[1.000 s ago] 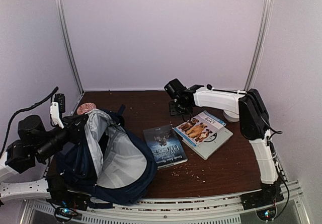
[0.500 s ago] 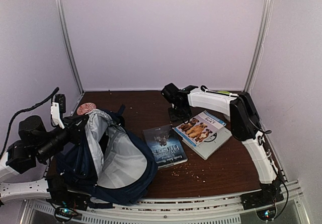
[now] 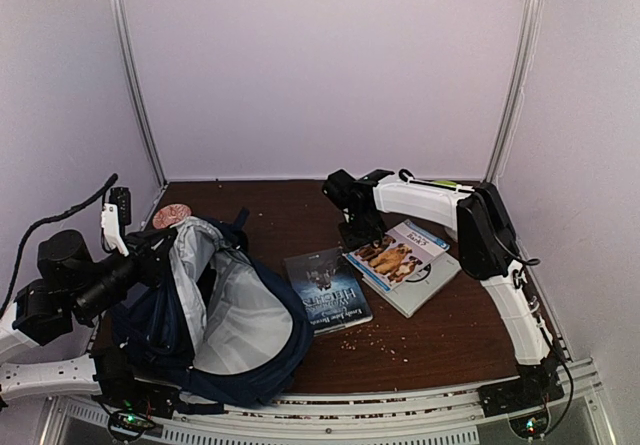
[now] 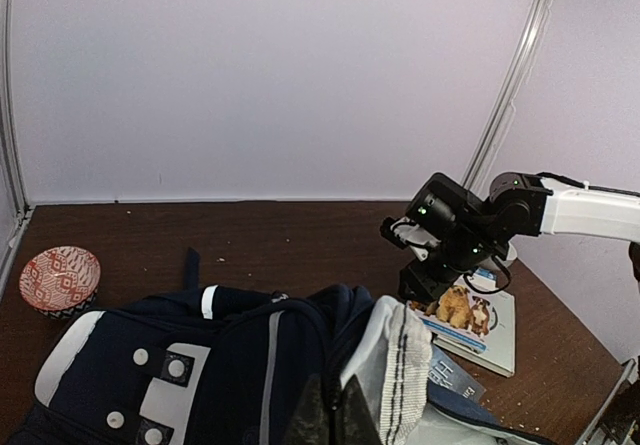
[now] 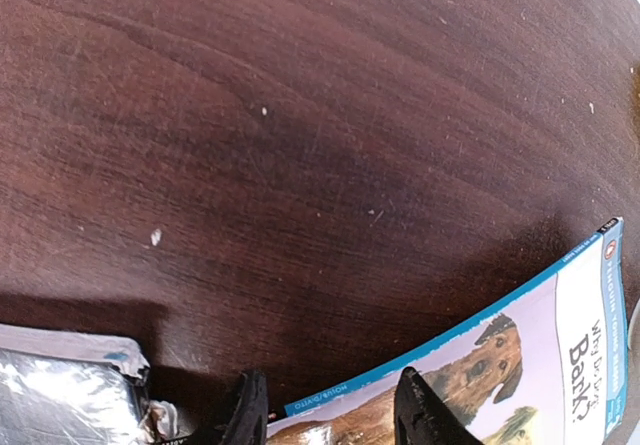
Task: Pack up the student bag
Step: Adjust the book at the center of the board.
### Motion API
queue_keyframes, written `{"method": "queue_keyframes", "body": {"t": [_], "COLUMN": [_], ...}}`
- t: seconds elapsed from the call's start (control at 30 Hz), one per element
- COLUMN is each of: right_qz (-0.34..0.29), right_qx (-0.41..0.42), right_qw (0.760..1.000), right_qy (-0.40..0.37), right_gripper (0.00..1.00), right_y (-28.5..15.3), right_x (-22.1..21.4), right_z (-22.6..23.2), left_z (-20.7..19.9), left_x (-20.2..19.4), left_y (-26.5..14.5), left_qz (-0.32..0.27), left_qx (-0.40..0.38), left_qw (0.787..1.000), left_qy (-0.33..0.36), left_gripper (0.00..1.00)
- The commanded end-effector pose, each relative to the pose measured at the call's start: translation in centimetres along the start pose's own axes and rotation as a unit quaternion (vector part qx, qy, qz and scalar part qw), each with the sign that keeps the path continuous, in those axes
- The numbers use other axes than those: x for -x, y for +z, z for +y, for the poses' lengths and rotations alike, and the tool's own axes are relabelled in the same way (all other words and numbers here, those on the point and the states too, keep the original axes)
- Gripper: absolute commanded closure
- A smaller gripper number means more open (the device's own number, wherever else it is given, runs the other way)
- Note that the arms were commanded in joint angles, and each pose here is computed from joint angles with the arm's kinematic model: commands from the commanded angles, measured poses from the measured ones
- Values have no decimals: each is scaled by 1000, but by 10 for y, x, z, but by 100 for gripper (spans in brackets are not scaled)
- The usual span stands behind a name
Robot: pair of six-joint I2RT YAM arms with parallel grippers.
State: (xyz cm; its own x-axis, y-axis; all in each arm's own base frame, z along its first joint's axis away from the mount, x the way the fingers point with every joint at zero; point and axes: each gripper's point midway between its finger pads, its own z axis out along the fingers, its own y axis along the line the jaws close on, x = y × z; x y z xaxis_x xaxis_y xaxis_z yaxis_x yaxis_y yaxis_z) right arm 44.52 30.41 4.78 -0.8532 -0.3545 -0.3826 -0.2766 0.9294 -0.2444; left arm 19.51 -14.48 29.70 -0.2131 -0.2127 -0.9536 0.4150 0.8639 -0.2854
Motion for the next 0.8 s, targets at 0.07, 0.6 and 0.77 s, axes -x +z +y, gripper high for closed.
{"method": "queue_keyframes", "body": {"t": [0.07, 0.6, 0.77], "right_qz": [34, 30, 1], "right_qx": [-19, -3, 16], "right_qw": [998, 999, 1000], "right_qy": [-44, -34, 0], "right_gripper": [57, 60, 60], "right_y": [-3, -48, -73], "right_x": [-25, -69, -78], "right_z": [-9, -36, -42], "left_z": [10, 5, 4], "left_x": [3, 1, -1], "left_y": [-1, 2, 3], "left_qz": [-14, -10, -8], "left_qx": [23, 12, 11], "left_qw": [1000, 1000, 1000], "left_qy": [1, 0, -1], "left_gripper": [100, 100, 100]}}
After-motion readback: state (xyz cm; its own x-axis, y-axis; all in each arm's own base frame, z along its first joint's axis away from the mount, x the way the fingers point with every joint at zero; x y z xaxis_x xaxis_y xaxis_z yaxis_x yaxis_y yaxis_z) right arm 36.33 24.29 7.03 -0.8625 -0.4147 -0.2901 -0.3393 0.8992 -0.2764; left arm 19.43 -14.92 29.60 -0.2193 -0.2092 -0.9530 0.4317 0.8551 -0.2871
